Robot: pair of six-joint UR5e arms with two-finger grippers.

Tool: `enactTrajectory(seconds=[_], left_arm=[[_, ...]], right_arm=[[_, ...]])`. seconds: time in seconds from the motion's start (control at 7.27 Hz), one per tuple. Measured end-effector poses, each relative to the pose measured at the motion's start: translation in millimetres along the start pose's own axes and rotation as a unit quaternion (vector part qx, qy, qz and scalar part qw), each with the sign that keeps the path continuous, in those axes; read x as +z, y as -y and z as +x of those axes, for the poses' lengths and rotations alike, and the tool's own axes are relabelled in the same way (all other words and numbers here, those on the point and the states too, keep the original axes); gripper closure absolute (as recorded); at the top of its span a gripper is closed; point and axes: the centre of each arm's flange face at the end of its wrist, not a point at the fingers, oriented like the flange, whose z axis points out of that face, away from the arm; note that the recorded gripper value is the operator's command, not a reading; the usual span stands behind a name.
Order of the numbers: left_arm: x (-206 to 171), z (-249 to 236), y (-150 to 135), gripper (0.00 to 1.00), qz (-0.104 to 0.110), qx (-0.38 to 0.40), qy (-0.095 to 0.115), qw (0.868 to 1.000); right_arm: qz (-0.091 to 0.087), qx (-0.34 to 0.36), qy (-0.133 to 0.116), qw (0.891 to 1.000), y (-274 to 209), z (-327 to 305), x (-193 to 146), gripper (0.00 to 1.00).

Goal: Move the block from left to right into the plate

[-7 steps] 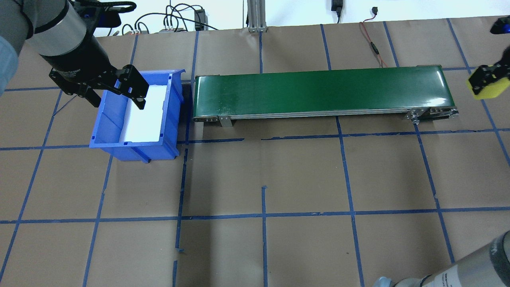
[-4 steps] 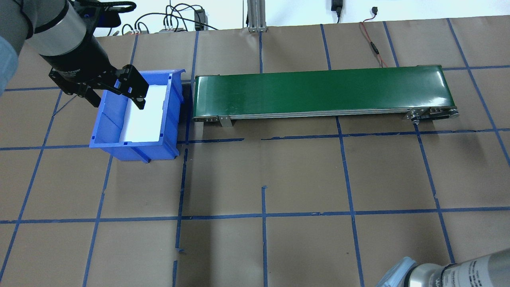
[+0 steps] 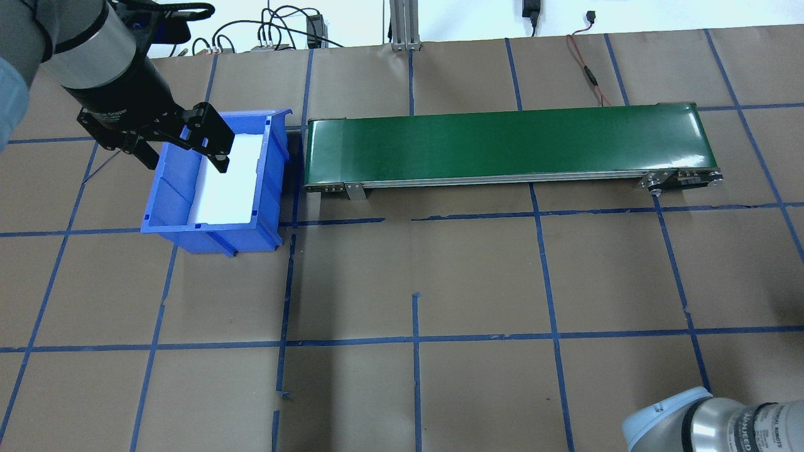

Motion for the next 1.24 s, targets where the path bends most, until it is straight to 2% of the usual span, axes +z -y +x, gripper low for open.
enactTrajectory(seconds=[0.14,0.28,0.41,0.83,0.96,1.24], left_arm=[[1,0,0,0.0,0.0,0.0,0.0,1.0],[1,0,0,0.0,0.0,0.0,0.0,1.0],[1,0,0,0.0,0.0,0.0,0.0,1.0],[1,0,0,0.0,0.0,0.0,0.0,1.0],[1,0,0,0.0,0.0,0.0,0.0,1.0],[1,0,0,0.0,0.0,0.0,0.0,1.0]], right_arm=[[0.001,0.006,0.004,1.0,-15,3,11,0.17],[0.003,0.009,0.005,1.0,-21,4,17,0.07],[0.006,0.011,0.007,1.0,-23,3,20,0.01],[0.009,0.018,-0.007,1.0,-20,4,6,0.0],[0.009,0.011,-0.025,1.0,-8,1,-13,0.0],[0.005,-0.023,-0.063,0.998,46,-24,-76,0.0]])
